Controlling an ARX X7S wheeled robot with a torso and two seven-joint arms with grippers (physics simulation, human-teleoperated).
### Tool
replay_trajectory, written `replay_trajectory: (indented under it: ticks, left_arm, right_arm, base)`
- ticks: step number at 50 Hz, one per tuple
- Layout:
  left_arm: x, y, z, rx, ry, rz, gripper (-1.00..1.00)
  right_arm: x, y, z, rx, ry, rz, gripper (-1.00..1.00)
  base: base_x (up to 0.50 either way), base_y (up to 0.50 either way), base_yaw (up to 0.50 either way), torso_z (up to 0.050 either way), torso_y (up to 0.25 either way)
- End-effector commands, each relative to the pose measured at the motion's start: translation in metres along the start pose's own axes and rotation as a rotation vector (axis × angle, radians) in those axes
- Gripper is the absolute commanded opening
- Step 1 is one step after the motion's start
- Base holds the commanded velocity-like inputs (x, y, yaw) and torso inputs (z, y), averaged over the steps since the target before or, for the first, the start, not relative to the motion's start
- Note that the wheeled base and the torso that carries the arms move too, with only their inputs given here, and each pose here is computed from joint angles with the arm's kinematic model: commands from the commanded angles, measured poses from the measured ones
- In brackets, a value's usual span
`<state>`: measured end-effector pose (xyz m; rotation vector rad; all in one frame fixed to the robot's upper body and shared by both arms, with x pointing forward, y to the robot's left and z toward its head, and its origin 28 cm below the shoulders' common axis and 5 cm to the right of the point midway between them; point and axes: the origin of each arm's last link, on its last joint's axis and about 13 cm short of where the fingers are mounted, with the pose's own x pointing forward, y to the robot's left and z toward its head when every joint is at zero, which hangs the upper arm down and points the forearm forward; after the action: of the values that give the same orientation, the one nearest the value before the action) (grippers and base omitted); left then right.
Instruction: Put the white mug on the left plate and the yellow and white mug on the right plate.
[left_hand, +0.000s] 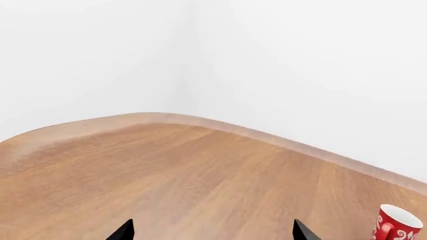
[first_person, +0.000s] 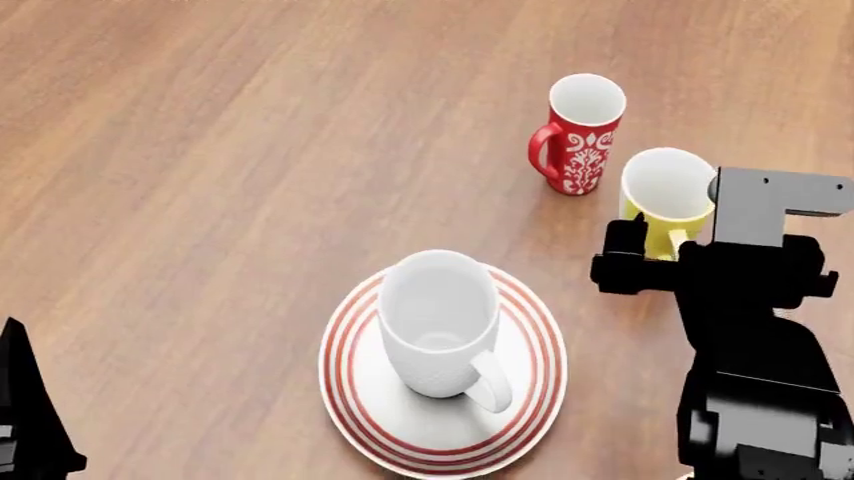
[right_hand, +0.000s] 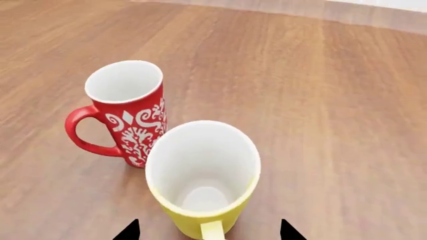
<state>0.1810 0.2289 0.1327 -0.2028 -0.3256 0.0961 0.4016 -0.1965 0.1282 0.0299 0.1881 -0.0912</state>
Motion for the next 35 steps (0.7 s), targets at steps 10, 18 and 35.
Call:
replay_trajectory:
  ticks: [10, 18, 35]
  left_arm:
    - [-0.0006, 0.0006, 0.0006, 0.013, -0.014, -0.006, 1.0]
    - [0.0002, 0.0014, 0.0015, -0.002, 0.0, 0.009, 1.0]
    - [0.0004, 0.0016, -0.0016, -0.005, -0.006, 0.013, 1.0]
  right_arm:
    - [-0.0035, -0.0005, 0.0015, -0.013, -0.033, -0.008, 1.0]
    - [-0.0018, 0.0001, 0.0008, -0.011, -0.031, -0.005, 1.0]
    - [-0.0019, 0.0011, 0.0043, -0.01, -0.05, -0.003, 1.0]
  base:
    - [0.0, 0.0, 0.0, 0.0, -0.154]
    - [0.0, 0.0, 0.0, 0.0, -0.089]
    - [0.0, 0.0, 0.0, 0.001, -0.098]
